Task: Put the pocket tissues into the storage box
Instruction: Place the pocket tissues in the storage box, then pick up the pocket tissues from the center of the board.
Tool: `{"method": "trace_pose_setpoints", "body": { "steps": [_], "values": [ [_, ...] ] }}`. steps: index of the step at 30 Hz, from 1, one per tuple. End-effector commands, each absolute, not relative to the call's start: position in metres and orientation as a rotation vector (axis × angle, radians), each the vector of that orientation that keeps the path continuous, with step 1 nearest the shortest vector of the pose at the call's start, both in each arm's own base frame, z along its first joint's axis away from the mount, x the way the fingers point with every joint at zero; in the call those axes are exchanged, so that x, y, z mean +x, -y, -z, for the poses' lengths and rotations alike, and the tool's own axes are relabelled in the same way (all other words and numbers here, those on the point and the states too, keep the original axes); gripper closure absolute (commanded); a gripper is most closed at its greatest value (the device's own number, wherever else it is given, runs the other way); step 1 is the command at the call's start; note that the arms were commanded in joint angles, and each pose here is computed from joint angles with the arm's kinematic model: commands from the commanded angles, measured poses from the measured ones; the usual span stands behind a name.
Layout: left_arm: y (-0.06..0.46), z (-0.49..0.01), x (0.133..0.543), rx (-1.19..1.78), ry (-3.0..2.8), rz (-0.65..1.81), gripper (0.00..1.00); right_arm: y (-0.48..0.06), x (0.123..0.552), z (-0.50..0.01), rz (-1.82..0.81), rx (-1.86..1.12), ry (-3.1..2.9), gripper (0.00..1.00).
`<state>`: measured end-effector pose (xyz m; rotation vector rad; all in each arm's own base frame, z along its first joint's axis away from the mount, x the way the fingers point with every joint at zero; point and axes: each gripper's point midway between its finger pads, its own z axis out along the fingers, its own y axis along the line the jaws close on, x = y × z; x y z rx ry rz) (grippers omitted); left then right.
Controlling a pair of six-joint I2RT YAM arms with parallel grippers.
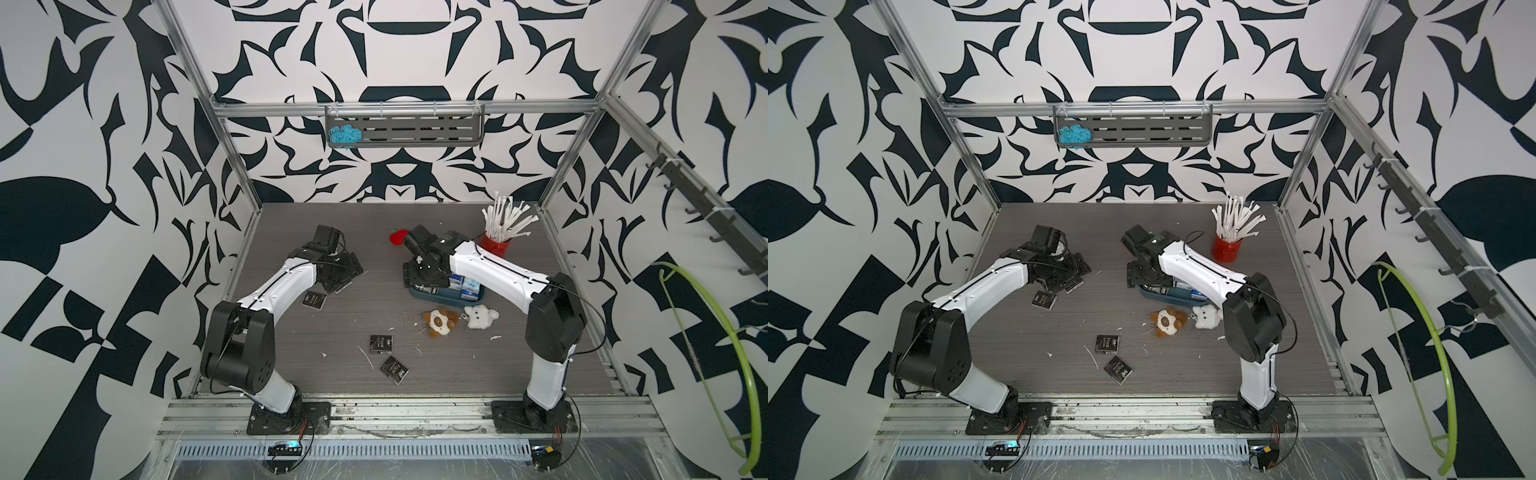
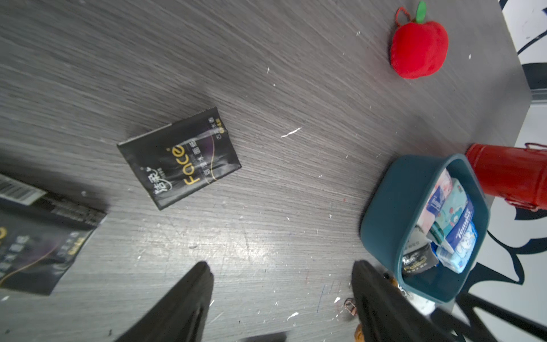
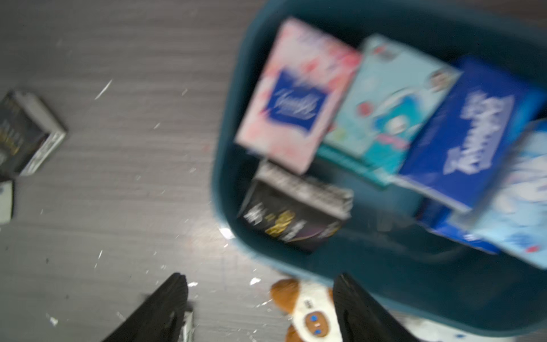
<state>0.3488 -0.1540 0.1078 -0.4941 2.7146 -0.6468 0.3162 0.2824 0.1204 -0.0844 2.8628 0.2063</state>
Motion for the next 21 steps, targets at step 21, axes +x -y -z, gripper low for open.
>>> {"method": "trace_pose_setpoints", "body": {
  "steps": [21],
  "values": [
    [0.127,-0.1,0.284,-0.478,-2.782,0.671,0.19,-0.396,0.195,-0.059,-0.279,-0.257,-2.962,0.04]
  ]
}}
